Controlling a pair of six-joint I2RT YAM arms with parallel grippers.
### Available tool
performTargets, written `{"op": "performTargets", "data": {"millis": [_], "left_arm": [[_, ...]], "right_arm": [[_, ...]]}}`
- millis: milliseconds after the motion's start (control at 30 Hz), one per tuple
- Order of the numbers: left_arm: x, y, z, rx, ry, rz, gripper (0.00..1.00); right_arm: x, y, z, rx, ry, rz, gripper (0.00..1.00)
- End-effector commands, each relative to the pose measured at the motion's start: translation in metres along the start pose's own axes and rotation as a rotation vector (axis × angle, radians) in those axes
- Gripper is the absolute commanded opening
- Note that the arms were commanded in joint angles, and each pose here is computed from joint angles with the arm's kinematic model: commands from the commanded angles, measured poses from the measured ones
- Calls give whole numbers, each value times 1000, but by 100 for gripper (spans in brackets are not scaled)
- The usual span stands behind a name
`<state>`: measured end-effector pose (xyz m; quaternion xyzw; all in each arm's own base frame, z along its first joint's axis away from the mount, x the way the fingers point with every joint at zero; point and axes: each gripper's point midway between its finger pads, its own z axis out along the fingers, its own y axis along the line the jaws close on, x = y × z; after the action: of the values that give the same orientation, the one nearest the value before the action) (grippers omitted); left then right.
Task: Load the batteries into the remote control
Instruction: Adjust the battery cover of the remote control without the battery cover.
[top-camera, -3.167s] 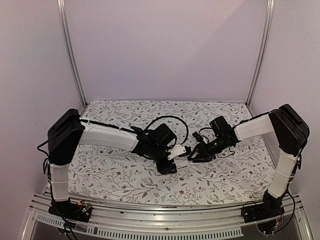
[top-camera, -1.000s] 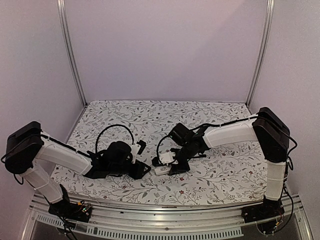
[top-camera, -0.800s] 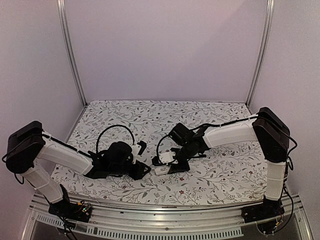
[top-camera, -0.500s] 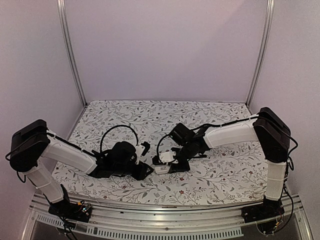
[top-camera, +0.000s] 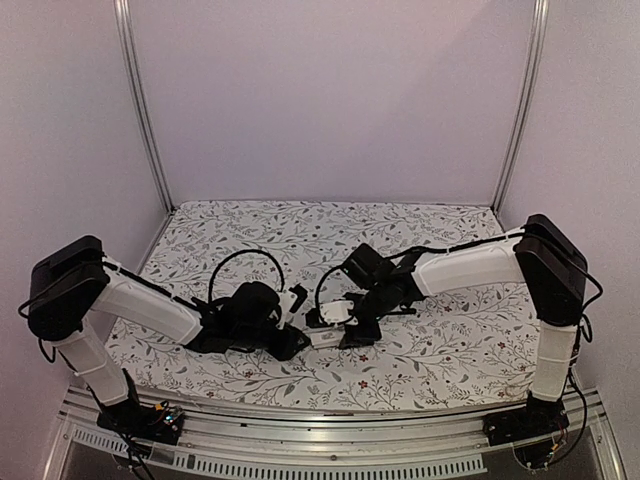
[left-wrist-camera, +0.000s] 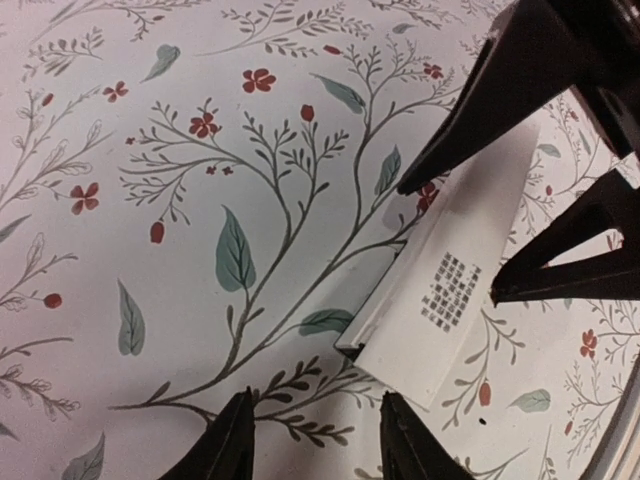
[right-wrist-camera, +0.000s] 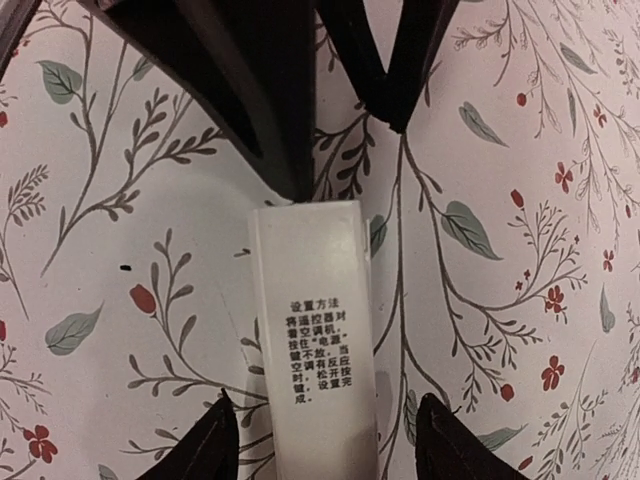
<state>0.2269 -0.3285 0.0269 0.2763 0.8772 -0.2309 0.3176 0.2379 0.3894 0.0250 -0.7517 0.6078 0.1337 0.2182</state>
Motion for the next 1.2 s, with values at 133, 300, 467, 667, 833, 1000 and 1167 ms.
{"op": "performTargets", "data": {"millis": [133, 300, 467, 667, 833, 1000, 1167], "left_arm": [[-2, -4, 6, -9, 19, 49, 43], [-3, -7, 10, -1, 26, 62, 42], [-2, -5, 13, -10, 35, 71, 43], [-1, -5, 12, -13, 45, 77, 42], [-1, -3, 5, -27, 54, 101, 43], [-13, 7, -16, -95, 30, 208, 48], [-25, -28, -31, 71, -19, 437, 74]], "right_arm": [[-45, -13, -66, 56, -241, 38, 63], [-52, -17, -113, 84, -403, 121, 67], [-36, -49, -145, 185, -476, 436, 66], [22, -70, -142, 288, -348, 921, 62], [66, -62, -130, 270, -265, 1198, 57], [83, -51, -114, 165, -233, 1351, 55], [91, -39, -99, 49, -206, 1421, 54]]}}
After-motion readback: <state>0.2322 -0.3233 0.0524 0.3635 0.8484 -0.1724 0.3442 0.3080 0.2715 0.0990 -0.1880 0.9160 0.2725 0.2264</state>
